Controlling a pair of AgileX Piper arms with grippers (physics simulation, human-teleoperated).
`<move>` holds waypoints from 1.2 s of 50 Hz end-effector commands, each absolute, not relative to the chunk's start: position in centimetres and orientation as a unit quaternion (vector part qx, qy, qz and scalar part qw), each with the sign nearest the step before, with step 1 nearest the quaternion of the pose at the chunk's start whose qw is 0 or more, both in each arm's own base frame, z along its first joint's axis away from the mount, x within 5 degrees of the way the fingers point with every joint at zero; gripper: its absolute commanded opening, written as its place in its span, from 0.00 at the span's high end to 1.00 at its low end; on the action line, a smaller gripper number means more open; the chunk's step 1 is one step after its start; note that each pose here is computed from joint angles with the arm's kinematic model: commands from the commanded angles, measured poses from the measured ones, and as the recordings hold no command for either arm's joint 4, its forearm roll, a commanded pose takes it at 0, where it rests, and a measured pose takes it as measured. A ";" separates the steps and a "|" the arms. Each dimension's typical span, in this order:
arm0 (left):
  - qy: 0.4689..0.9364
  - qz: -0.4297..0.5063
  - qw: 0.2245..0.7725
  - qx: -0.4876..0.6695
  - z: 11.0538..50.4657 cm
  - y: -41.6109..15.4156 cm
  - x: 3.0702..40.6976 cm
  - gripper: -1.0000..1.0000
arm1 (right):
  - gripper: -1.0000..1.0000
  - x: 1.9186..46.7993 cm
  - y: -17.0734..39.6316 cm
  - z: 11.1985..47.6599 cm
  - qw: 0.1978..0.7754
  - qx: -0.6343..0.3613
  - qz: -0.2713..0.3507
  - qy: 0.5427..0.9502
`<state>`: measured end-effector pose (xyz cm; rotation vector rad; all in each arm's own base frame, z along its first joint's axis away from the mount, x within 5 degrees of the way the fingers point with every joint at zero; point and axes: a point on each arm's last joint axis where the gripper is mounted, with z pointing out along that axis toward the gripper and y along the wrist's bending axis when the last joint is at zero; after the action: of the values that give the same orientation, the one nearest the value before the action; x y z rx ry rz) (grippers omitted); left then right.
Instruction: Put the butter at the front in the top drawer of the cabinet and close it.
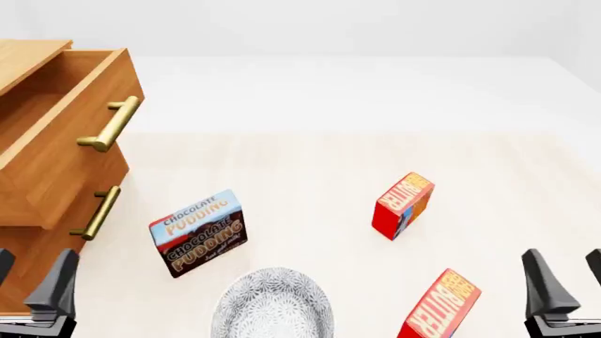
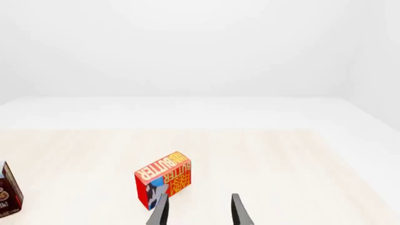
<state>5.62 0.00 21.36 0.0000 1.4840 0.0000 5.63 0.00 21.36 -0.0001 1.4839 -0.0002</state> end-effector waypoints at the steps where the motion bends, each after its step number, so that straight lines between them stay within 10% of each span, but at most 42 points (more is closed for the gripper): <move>1: 0.676 0.000 0.737 0.000 21.4 0.0 5.6 0.00 | 0.00 5.6 0.0 21.5 0.737 0.000 0.000 0.676; 30: 0.673 0.012 0.739 -0.030 22.0 0.3 5.8 0.00 | 0.00 5.6 0.0 21.5 0.737 0.000 0.000 0.676; 60: 0.710 0.008 0.703 -0.027 32.7 0.3 5.9 0.00 | 0.00 5.6 0.0 21.5 0.737 0.000 0.000 0.676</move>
<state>5.93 0.33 29.51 -0.0678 1.5345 0.0170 5.61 0.00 21.51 -0.0002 1.4844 -0.0005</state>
